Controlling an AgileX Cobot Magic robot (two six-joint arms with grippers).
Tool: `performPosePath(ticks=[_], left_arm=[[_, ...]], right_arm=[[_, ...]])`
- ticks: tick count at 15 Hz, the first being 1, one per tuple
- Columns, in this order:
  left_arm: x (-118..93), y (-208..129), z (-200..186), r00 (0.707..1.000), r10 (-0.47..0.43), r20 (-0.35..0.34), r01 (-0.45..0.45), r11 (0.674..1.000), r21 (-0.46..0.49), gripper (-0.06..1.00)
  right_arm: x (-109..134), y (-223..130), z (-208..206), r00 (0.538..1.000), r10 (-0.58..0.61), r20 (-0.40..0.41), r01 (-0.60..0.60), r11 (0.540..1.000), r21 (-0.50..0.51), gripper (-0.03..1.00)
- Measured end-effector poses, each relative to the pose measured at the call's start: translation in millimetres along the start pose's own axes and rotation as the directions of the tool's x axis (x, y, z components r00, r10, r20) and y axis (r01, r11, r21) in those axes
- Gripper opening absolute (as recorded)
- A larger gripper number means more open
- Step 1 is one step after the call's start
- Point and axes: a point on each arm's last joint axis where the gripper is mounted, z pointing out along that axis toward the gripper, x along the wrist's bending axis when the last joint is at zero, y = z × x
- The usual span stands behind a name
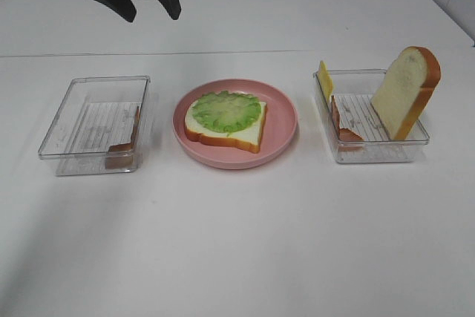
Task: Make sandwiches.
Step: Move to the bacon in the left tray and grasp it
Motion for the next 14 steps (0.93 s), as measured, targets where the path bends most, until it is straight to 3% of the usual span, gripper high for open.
performPosePath(ticks=[3,4,6,9,14], left_arm=[[4,-28,-20,0.999,-0.009,-0.053,0.013,0.997,0.072,0.7],[8,-45,-32,0.994,-0.037,-0.1,0.048,0.993,0.104,0.7],[10,-52,-31,0.992,-0.055,-0.113,0.069,0.99,0.124,0.7],[18,-78,-8,0.982,-0.116,-0.151,0.149,0.961,0.234,0.7],[11,-85,10,0.984,-0.11,-0.141,0.143,0.957,0.252,0.66]], right_arm=[[0,0,0,1.0,0.0,0.0,0.0,1.0,0.0,0.8],[0,0,0,1.0,0.0,0.0,0.0,1.0,0.0,0.8],[0,0,0,1.0,0.0,0.0,0.0,1.0,0.0,0.8],[0,0,0,1.0,0.0,0.0,0.0,1.0,0.0,0.8],[0,0,0,1.0,0.0,0.0,0.0,1.0,0.0,0.8]])
